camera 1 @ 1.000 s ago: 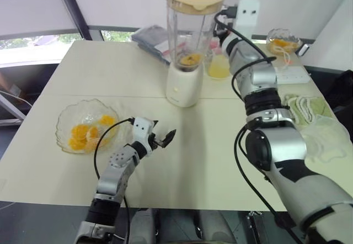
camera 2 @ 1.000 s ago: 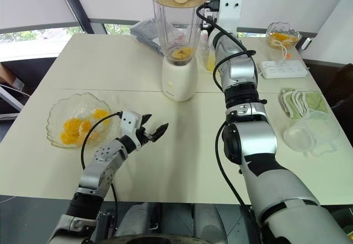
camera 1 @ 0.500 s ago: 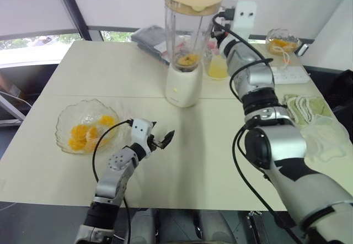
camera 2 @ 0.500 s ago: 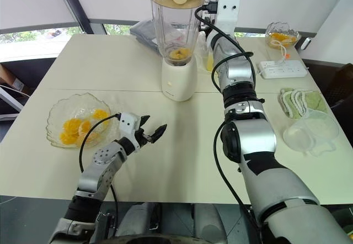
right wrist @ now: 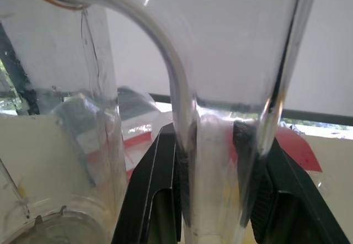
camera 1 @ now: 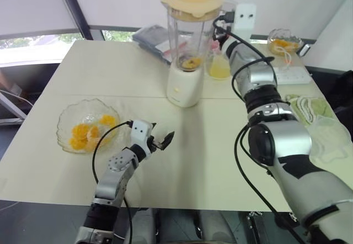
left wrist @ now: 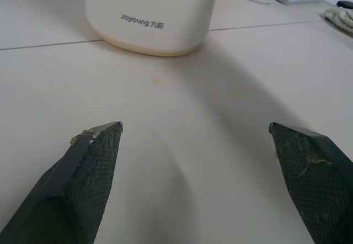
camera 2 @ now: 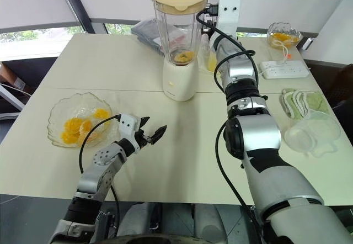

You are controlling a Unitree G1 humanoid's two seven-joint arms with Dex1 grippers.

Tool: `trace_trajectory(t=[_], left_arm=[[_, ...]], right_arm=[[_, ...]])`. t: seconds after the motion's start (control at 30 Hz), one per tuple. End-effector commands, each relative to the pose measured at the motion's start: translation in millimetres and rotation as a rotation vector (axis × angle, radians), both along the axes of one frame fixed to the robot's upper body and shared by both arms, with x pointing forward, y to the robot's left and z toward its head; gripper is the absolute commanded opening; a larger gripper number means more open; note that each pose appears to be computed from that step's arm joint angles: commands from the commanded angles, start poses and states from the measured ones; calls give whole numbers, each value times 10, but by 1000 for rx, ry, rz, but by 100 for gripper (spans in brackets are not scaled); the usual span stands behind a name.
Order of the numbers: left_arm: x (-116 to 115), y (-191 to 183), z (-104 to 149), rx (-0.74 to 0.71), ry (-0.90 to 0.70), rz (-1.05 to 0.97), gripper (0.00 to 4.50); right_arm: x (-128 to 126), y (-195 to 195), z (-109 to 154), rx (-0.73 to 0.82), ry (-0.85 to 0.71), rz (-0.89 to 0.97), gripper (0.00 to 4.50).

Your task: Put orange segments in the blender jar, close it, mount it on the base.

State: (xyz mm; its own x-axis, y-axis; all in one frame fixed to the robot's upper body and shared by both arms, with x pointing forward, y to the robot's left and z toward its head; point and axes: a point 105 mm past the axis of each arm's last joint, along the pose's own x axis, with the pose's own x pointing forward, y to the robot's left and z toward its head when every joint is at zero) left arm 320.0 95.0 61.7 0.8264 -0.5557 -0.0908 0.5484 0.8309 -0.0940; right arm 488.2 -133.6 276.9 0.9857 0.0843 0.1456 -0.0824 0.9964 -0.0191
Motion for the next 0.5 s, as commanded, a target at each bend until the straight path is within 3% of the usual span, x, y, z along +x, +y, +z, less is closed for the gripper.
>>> trace_trajectory(t=[0.03, 0.5], left_arm=[[19, -45, 147, -4, -52, -11, 443], [2, -42, 143, 2, -49, -9, 443]], right_arm=[[-61, -29, 435, 7, -131, 0, 92], [-91, -26, 74, 60, -70, -36, 92]])
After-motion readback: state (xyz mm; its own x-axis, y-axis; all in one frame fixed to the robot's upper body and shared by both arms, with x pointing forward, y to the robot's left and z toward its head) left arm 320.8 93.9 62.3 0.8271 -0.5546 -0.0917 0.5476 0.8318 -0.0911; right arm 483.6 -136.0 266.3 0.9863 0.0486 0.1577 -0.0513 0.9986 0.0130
